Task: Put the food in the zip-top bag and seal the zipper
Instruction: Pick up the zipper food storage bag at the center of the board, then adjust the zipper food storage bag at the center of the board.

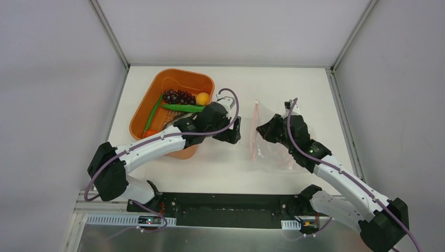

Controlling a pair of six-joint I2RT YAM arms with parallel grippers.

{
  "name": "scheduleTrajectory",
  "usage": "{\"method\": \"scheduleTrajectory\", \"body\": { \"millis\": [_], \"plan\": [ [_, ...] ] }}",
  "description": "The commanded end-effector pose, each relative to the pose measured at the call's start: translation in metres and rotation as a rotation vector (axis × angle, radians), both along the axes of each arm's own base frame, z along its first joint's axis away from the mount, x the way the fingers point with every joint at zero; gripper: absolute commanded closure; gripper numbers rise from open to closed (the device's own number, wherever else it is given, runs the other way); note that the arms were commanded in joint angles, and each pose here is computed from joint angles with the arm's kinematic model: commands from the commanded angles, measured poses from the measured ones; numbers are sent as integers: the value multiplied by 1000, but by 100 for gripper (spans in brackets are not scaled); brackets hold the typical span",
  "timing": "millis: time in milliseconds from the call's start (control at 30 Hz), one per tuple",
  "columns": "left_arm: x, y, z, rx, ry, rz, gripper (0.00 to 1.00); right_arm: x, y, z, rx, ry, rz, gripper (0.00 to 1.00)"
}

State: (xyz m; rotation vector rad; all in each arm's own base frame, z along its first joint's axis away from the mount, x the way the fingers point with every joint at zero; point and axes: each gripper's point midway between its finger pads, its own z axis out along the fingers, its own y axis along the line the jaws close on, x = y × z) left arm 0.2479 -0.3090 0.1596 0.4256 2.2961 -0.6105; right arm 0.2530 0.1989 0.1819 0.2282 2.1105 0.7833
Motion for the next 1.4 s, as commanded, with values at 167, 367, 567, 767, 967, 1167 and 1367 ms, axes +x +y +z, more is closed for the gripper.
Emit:
{"method": "scheduleTrajectory", "body": {
  "millis": [167,367,567,767,967,1167,1367],
  "plan": [
    [0,-71,32,-298,67,-118,25,-14,17,53,98,-137,147,100],
    [-2,-82,28,-337,90,-146,43,-19,18,59,111,-150,167,100],
    [8,-65,28,-262,32,-83,82,-14,6,56,34,-125,119,100],
    [27,-13,15,-74,-34,125,97,-9,-19,63,-176,-99,84,100],
    [35,-1,31,-51,-79,186,100,-11,-51,60,-365,13,0,100],
    [30,-13,46,-98,-70,137,100,-22,-44,58,-356,51,68,100],
    [19,-33,66,-149,-81,46,100,-27,0,77,-97,26,169,95]
  ]
}}
